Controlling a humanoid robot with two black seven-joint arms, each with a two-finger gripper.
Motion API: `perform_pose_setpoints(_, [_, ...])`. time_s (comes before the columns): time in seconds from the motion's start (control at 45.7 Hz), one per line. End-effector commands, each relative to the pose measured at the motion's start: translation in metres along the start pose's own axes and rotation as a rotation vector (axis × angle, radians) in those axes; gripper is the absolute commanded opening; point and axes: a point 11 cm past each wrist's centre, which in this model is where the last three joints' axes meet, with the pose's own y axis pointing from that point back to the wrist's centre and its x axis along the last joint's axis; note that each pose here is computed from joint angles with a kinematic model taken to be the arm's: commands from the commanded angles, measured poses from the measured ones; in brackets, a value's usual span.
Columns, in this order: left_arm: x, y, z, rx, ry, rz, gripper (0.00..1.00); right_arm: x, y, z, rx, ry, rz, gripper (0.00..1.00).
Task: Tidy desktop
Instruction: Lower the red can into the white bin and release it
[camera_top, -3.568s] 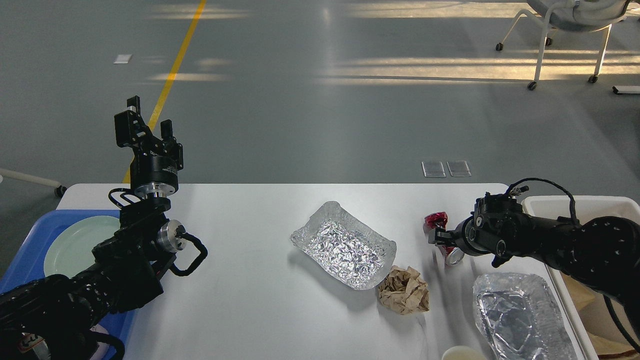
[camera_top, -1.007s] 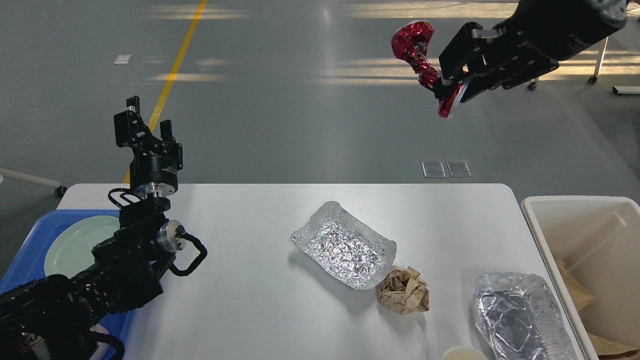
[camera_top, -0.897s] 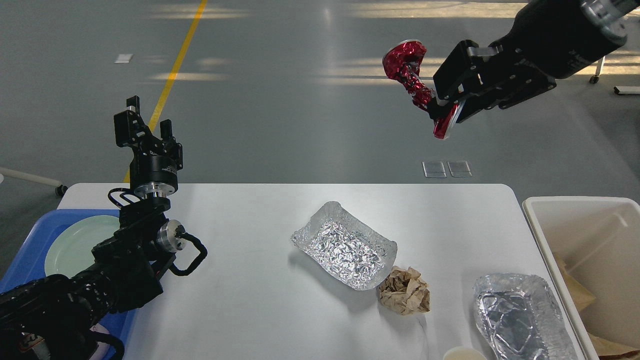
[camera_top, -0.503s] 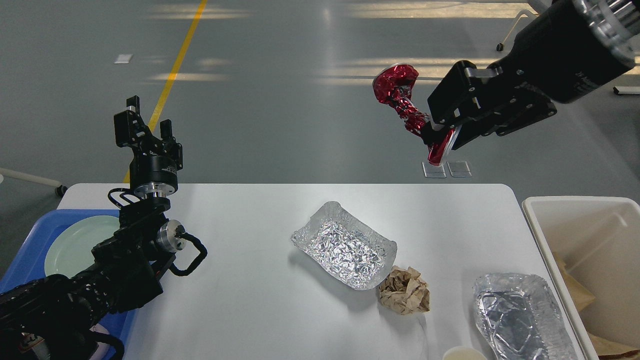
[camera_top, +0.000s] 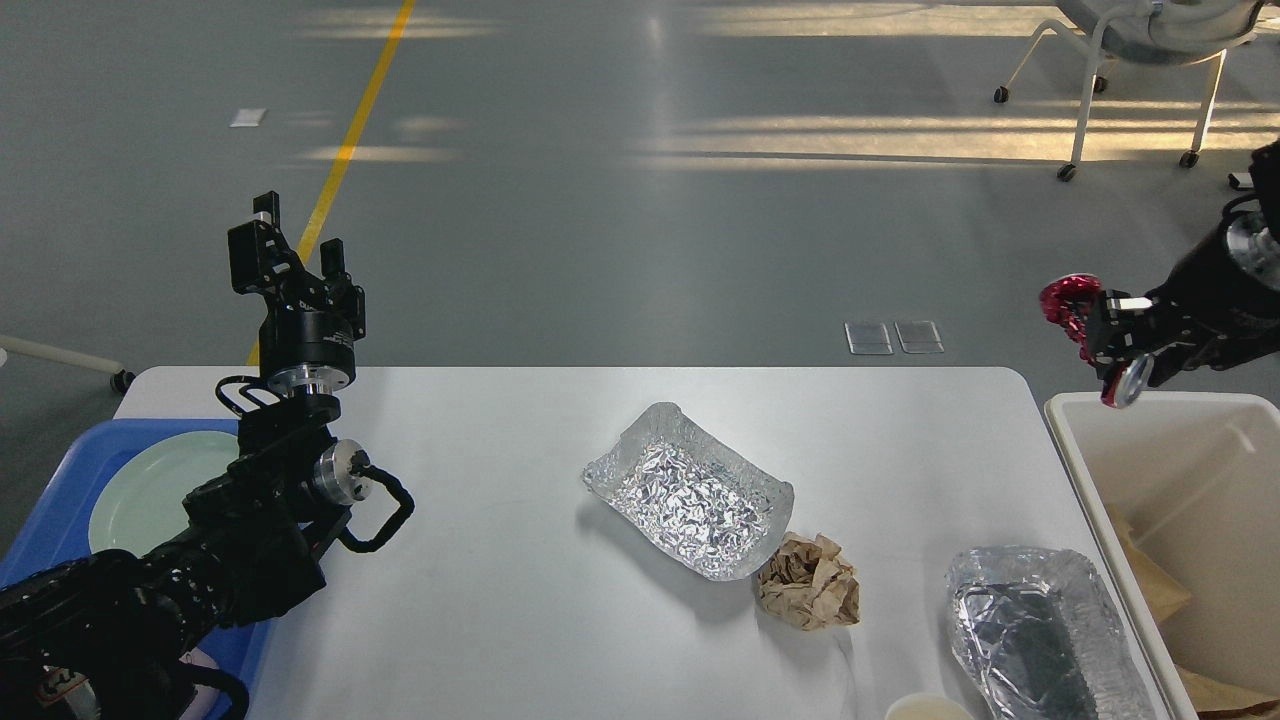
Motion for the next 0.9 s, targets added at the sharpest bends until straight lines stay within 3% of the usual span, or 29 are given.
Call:
perform_pose_setpoints(0.0, [0.0,0.0,0.0,0.0,0.0,0.0,0.96,-0.011,-0.047,0.045,-0.122,-0.027,0.042,0.15])
perform_pose_setpoints(0.35, [0.0,0.0,0.0,0.0,0.0,0.0,0.96,-0.057,-0.121,0.13,-0.349,-0.029,0.113,0.27])
perform_pose_setpoints(0.46, [0.0,0.0,0.0,0.0,0.0,0.0,0.96,-0.069,-0.134,0.145,-0.393,-0.007,0.15,0.49])
perform_pose_setpoints(0.591, [0.0,0.0,0.0,0.0,-0.001,-0.001,0.96,-0.07,-0.14,0.146,-0.39,0.001,0.203,0.99])
perform_pose_setpoints(0.876, [0.0,0.0,0.0,0.0,-0.001,-0.001,0.96,-0.064,-0.145,0.128,-0.357,0.012,0.206,1.0])
